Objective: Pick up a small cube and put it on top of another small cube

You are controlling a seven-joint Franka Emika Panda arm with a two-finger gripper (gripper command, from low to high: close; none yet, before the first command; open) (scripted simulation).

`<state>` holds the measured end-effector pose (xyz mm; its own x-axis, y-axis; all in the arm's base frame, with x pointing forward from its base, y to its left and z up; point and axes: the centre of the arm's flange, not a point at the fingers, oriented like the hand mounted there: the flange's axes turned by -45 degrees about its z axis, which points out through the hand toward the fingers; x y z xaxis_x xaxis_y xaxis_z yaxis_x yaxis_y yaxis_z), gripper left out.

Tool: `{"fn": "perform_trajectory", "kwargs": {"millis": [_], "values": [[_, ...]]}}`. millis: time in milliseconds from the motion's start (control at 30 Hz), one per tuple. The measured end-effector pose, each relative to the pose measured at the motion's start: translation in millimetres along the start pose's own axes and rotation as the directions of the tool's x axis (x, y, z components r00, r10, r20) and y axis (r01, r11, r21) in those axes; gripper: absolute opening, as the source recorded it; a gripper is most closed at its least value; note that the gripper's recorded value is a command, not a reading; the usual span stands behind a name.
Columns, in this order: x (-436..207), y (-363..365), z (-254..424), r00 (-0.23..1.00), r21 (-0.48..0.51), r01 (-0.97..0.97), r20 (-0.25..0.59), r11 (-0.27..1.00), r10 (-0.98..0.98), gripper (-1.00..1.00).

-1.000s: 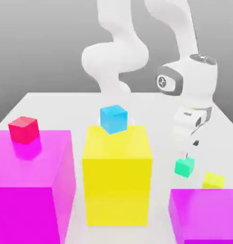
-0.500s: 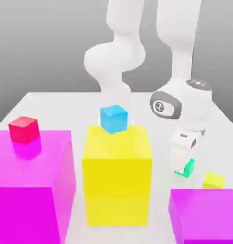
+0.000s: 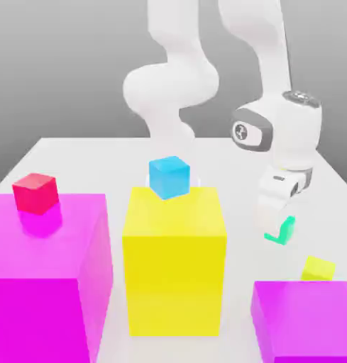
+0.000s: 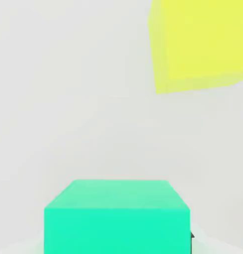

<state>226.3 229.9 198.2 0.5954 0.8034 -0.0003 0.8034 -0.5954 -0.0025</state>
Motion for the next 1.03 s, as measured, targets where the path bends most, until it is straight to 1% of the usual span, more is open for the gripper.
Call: {"fn": "perform_trajectory", "kwargs": {"millis": [200, 367, 533, 767, 900, 933, 1033], "values": [[6.7, 60.4, -59.0, 1.000, 0.018, -0.006, -0.003, 1.000, 0.006, -1.00], [-9.6, 115.4, -116.4, 1.000, 0.024, -0.012, -0.008, 1.000, 0.013, -1.00], [-48.0, 162.9, -177.0, 1.000, 0.020, -0.025, -0.011, 0.999, 0.025, -1.00], [-130.9, 200.8, -257.3, 0.998, 0.004, -0.055, -0.004, 0.998, 0.055, -1.00], [-142.2, 204.0, -219.3, 0.998, 0.001, -0.061, -0.002, 0.998, 0.061, -1.00], [-142.9, 203.5, -209.3, 0.998, 0.002, -0.061, -0.002, 0.998, 0.061, 1.00], [-142.9, 203.5, -209.3, 0.998, 0.002, -0.061, -0.002, 0.998, 0.061, 1.00]]}}
